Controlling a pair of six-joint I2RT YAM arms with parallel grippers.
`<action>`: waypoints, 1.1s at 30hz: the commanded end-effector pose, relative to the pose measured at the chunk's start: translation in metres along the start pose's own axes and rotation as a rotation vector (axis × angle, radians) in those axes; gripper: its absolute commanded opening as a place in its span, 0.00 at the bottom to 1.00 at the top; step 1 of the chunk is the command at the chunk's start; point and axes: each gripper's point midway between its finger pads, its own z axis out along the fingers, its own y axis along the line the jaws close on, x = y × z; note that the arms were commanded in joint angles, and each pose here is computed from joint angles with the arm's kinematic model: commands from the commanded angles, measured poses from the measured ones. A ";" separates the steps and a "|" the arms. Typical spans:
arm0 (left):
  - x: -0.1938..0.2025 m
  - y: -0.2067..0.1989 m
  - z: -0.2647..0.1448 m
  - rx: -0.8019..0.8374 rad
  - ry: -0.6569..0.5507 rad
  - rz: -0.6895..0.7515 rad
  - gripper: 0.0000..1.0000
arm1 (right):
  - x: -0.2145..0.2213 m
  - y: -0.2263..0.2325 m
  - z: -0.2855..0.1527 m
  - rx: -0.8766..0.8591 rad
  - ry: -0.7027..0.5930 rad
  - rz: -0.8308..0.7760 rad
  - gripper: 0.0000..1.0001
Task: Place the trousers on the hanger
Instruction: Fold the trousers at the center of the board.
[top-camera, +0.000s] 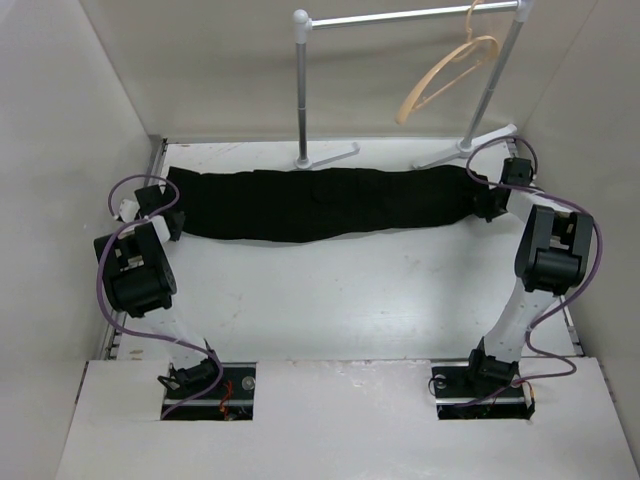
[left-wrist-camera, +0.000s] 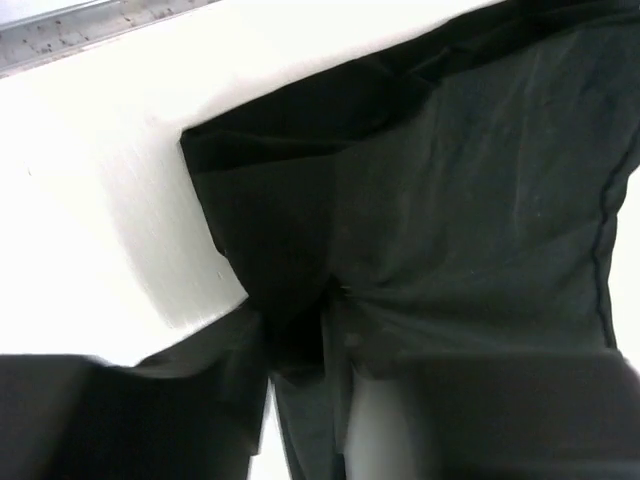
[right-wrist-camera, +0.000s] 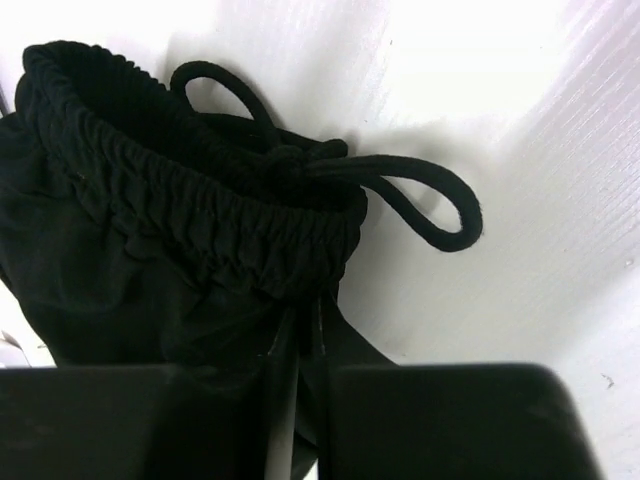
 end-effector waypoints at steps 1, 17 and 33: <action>0.006 0.028 0.007 -0.104 0.025 0.005 0.16 | -0.028 0.008 -0.011 -0.020 -0.077 0.030 0.09; -0.043 0.096 -0.071 -0.285 -0.103 -0.018 0.06 | -0.043 -0.098 -0.074 0.099 -0.239 0.198 0.01; -0.012 0.147 -0.116 -0.443 -0.134 0.061 0.30 | 0.004 -0.155 -0.117 0.138 -0.230 0.247 0.28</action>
